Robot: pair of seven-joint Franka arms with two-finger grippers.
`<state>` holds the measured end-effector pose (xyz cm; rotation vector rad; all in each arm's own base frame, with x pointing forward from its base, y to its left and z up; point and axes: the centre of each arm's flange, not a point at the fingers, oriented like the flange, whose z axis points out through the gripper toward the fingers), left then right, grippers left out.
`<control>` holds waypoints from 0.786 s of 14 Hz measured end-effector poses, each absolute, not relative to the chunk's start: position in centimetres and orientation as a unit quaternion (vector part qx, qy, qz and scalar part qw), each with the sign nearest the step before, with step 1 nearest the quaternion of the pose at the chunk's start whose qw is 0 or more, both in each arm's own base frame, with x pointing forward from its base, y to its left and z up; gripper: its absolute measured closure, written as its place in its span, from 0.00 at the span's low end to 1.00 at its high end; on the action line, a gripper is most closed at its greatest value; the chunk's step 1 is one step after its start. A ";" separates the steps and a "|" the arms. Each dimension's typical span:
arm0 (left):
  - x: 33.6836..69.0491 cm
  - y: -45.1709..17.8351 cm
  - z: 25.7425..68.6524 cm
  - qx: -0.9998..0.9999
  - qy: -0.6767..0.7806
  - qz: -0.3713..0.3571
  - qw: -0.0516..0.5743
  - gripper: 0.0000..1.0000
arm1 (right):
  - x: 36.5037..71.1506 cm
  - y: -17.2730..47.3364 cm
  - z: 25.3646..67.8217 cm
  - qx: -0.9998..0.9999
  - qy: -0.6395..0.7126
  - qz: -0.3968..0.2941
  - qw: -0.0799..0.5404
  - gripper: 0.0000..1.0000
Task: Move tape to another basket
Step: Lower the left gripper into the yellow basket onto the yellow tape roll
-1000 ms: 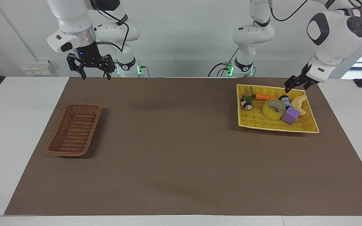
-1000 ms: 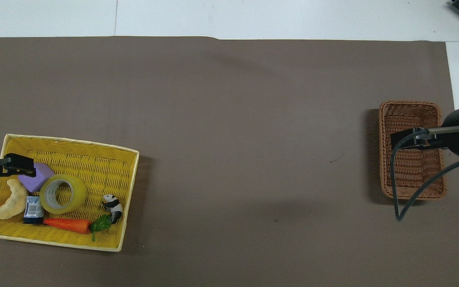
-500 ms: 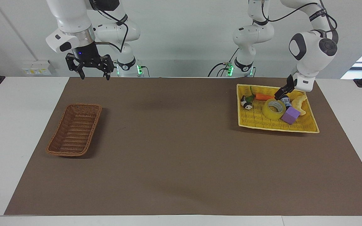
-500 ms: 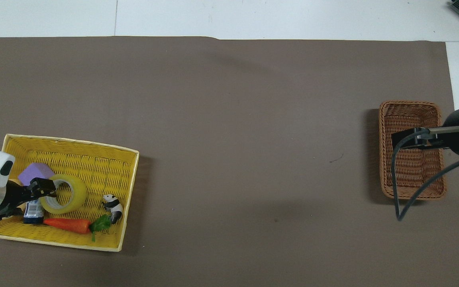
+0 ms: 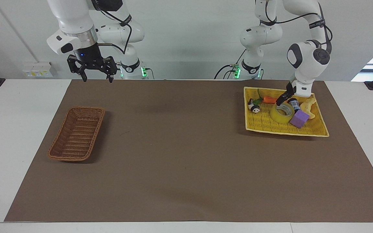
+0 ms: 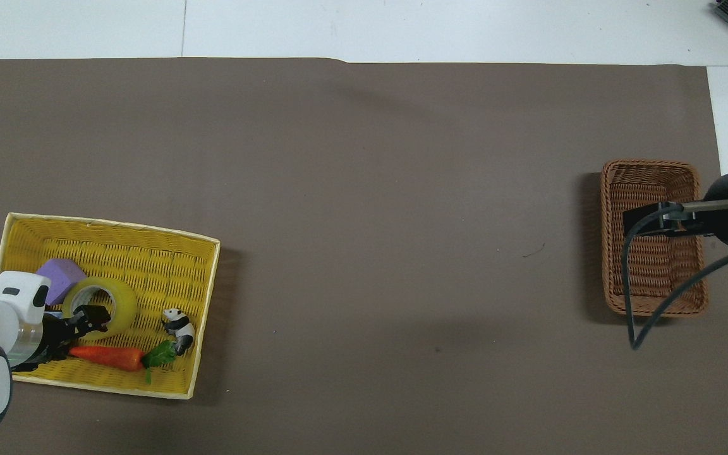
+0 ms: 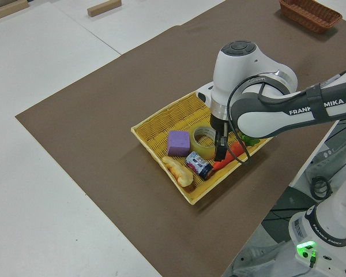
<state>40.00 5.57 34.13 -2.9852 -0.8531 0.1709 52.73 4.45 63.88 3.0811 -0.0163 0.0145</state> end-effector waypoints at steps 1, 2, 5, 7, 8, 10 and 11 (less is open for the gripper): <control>39.9 5.5 33.9 -0.960 -0.274 0.051 0.016 0.14 | 52.7 4.4 63.9 1.000 -0.005 0.005 0.030 0.00; 39.7 5.5 33.4 -0.960 -0.275 0.045 0.014 0.20 | 52.7 4.4 63.9 1.000 -0.006 0.005 0.030 0.00; 39.0 5.4 32.0 -0.961 -0.275 0.037 0.013 0.22 | 52.7 4.4 63.9 1.000 -0.006 0.005 0.030 0.00; 39.0 5.4 32.1 -0.960 -0.277 0.037 0.013 0.20 | 52.7 4.4 63.9 1.000 -0.006 0.005 0.030 0.00; 39.2 5.5 32.3 -0.958 -0.283 0.037 0.013 0.14 | 52.7 4.4 63.9 1.000 -0.006 0.005 0.030 0.00; 39.8 5.7 33.4 -0.956 -0.291 0.042 0.014 0.11 | 52.7 4.3 63.9 1.000 -0.006 0.005 0.030 0.00; 40.3 5.8 34.3 -0.955 -0.293 0.042 0.014 0.11 | 52.7 4.3 63.9 1.000 -0.006 0.005 0.030 0.00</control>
